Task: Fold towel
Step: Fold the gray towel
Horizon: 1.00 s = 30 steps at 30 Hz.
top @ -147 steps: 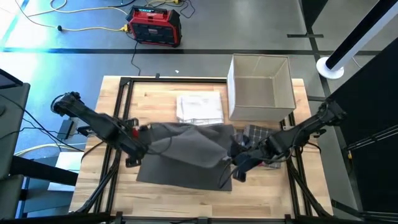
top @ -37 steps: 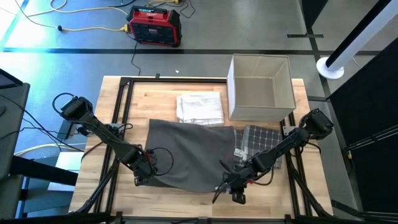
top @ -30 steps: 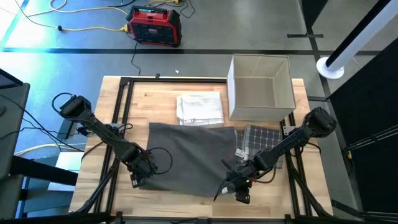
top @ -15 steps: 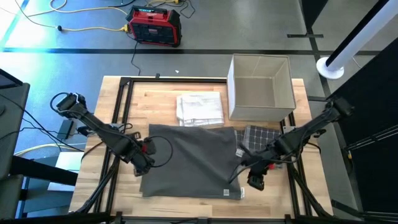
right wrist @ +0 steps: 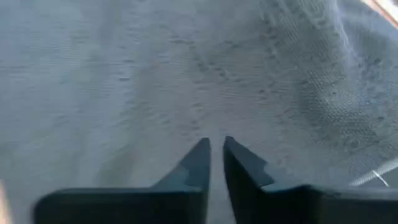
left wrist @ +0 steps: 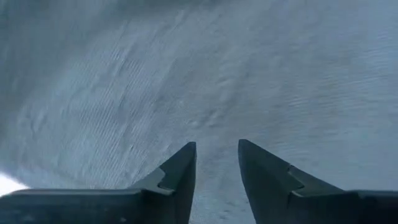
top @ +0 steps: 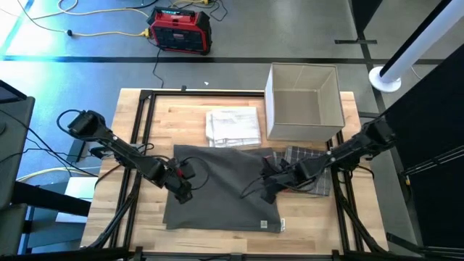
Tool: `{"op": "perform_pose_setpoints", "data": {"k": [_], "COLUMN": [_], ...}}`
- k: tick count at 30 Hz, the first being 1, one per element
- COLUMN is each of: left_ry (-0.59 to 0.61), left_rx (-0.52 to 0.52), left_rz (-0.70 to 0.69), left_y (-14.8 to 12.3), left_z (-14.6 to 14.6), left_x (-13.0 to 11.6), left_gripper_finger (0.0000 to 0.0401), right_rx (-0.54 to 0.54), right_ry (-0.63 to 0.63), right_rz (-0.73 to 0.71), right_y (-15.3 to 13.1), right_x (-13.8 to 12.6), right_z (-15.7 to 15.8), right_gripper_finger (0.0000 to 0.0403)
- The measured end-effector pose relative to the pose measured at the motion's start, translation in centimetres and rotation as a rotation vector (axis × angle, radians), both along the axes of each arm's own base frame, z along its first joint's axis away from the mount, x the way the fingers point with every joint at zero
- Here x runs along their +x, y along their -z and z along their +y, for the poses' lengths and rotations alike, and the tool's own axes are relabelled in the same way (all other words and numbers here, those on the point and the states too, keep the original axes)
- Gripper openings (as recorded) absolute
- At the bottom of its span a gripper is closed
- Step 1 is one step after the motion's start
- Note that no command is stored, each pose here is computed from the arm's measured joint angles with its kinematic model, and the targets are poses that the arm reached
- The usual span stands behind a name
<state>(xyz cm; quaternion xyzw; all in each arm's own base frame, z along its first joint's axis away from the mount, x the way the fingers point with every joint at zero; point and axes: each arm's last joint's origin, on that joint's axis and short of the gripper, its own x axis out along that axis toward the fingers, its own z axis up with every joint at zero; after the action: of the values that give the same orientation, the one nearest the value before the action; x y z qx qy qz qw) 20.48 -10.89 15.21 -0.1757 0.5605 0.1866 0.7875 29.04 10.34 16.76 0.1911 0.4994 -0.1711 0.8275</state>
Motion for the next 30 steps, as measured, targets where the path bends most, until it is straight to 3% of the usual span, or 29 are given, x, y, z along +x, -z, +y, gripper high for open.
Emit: {"op": "perform_pose_setpoints", "data": {"k": [5,11,18,24,26,30], "left_ry": [-0.049,-0.042,0.096,0.191,0.179,0.182], "left_rx": [-0.044,-0.090,-0.201,-0.165,-0.155,-0.141], "left_rz": [0.078,0.105,0.195,0.170,0.150,0.102], "left_y": [2.0,2.7,1.8,1.2,0.8,0.1], "left_z": [-0.8,-2.6,-4.2,-4.5,-4.3,-4.0], "left_x": [-0.4,-1.1,-3.0,-3.7,-3.5,-2.8], "left_gripper_finger": [0.0061,0.0029,0.0010,0.0008,0.0008,0.0008], "right_rx": [0.036,0.076,0.079,0.049,0.057,0.114], "right_ry": [0.028,0.054,0.049,0.046,0.032,-0.098], "right_rz": [0.056,0.053,0.096,0.163,0.141,-0.047], "right_y": [2.1,2.2,2.3,2.7,2.2,0.6], "right_x": [0.8,0.6,-0.4,-1.4,-1.3,0.4], "right_z": [-0.4,0.5,2.0,2.6,2.5,2.6], "right_gripper_finger": [0.0002,0.0000,0.0000,0.0000,0.0000,0.0000]}}
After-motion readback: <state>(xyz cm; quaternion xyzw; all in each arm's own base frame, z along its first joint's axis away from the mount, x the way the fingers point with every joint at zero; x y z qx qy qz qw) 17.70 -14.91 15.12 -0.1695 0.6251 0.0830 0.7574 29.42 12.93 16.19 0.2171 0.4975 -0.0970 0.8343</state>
